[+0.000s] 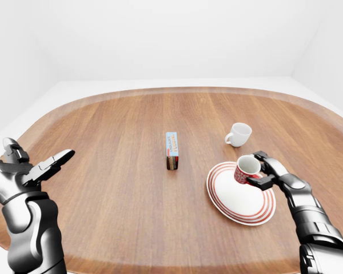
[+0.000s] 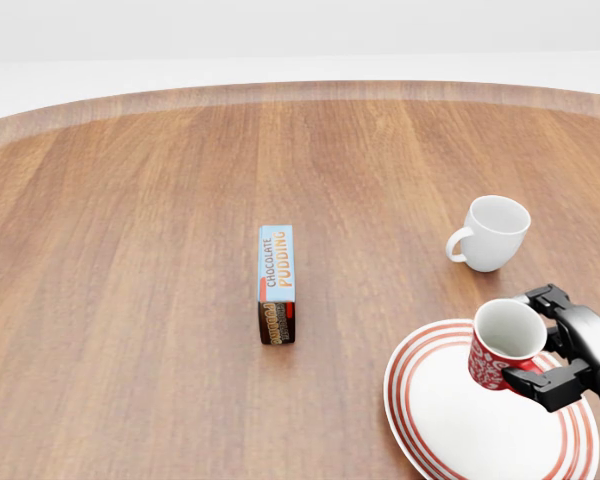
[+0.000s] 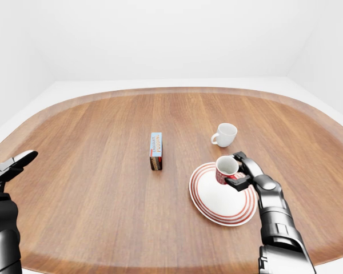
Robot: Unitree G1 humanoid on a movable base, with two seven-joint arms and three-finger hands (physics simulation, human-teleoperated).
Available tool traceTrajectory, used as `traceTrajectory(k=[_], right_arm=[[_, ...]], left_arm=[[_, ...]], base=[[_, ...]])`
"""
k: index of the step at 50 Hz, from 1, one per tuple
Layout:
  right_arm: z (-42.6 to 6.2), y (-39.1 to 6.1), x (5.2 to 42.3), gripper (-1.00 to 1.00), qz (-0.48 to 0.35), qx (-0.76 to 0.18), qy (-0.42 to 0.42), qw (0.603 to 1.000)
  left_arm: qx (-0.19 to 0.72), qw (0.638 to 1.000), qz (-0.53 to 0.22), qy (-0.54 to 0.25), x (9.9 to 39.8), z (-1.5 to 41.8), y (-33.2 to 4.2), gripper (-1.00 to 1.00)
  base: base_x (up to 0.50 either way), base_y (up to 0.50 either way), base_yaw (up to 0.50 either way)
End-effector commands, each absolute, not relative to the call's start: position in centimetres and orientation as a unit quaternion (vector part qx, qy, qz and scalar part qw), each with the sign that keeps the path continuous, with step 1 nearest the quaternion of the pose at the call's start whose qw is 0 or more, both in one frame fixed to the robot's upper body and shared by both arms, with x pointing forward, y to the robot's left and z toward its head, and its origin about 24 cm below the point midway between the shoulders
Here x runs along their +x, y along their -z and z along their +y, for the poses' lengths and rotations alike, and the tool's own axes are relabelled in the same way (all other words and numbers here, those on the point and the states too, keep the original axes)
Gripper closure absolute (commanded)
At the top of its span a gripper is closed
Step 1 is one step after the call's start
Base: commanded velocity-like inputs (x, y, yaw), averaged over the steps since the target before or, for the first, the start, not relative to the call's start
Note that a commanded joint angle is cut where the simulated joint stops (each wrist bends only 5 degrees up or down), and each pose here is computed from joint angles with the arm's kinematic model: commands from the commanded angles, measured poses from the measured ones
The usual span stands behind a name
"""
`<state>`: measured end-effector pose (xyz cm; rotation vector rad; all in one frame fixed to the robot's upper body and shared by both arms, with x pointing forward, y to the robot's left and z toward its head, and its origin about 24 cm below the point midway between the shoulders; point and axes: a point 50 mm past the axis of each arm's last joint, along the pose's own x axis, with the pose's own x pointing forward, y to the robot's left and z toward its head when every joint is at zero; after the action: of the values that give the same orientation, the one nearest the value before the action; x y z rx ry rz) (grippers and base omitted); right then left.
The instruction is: Pick up the red mug and put it on the plate
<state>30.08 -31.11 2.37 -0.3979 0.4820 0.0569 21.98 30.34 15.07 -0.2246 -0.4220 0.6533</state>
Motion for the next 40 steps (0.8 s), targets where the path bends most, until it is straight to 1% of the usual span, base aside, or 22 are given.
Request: traceTrajectory(k=[1, 27, 40], right_arm=[[-32.2, 0.4, 27.9, 1.00, 0.286, -0.177, -0.018, 0.942], [-32.4, 0.4, 28.1, 1.00, 0.283, -0.161, -0.009, 0.946], [-32.3, 1.6, 27.7, 1.00, 0.304, -0.154, -0.005, 0.940]], left_arm=[[-0.109, 0.920, -0.201, -0.318, 22.0, 30.3, -14.9, -1.00], [-0.108, 0.920, -0.202, -0.317, 22.1, 30.3, -14.9, -1.00], [-0.108, 0.920, -0.201, -0.317, 22.1, 30.3, -14.9, -1.00]], base=[[0.00, 0.00, 0.00], [0.00, 0.00, 0.00], [0.00, 0.00, 0.00]])
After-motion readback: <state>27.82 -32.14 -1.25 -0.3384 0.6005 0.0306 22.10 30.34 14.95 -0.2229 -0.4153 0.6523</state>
